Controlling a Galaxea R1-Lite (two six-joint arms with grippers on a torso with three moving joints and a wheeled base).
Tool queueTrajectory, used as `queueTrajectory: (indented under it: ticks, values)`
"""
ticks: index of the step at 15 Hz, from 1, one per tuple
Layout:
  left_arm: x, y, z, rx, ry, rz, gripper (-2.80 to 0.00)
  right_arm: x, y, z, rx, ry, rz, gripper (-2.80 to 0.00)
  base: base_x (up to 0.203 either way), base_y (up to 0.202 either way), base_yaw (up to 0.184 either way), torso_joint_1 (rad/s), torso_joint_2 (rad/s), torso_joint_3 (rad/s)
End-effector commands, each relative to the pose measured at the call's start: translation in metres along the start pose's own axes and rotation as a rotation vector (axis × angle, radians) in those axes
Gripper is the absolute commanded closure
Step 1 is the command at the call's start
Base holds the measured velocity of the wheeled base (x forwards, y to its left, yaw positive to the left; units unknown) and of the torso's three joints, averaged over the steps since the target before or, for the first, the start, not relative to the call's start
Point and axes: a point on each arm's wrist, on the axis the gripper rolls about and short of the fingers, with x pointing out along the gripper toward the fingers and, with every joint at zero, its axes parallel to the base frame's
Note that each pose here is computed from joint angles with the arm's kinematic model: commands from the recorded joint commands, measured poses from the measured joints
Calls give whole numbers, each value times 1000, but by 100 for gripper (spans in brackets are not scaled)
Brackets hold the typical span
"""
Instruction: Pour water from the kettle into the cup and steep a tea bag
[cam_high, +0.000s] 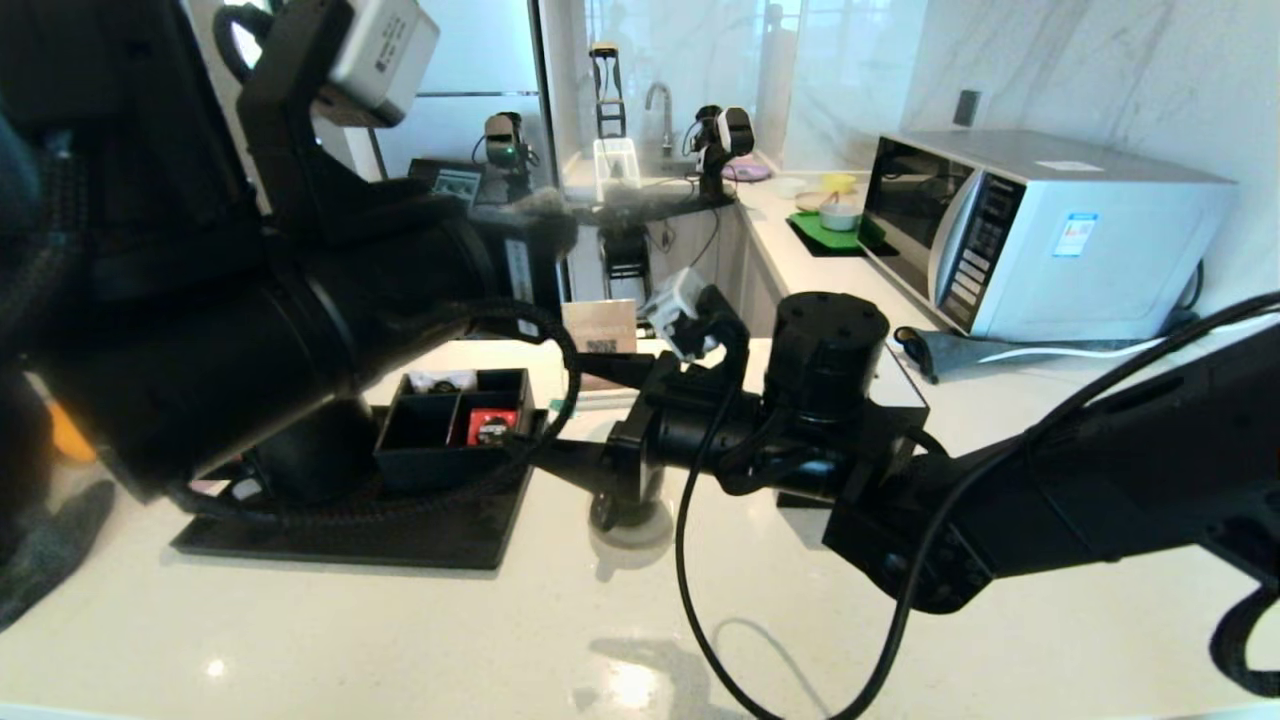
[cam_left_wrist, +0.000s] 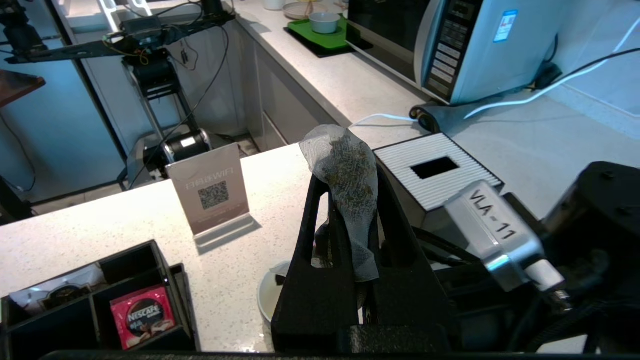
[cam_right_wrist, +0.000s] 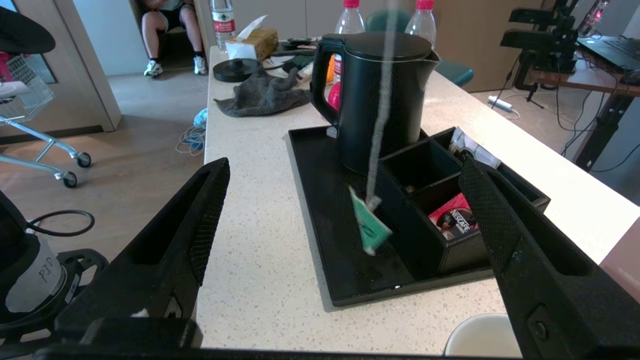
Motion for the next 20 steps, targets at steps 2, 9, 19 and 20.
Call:
queueTrajectory:
  ticks: [2, 9, 19, 20]
  values:
    - [0, -3, 0, -2, -2, -9, 0, 1, -1, -2, 0, 0, 3, 0, 0, 0, 0, 0, 0, 0]
    - [0, -3, -4, 1, 9, -10, 0, 2, -2, -3, 4, 2, 2, 0, 0, 0, 0, 0, 0, 0]
    - [-5, -3, -18, 13, 52, -16, 0, 0, -5, -1, 3, 3, -9, 0, 0, 0, 0, 0, 0, 0]
    - [-6, -3, -21, 15, 62, -17, 0, -1, -8, 1, -2, -4, -18, 0, 0, 0, 0, 0, 0, 0]
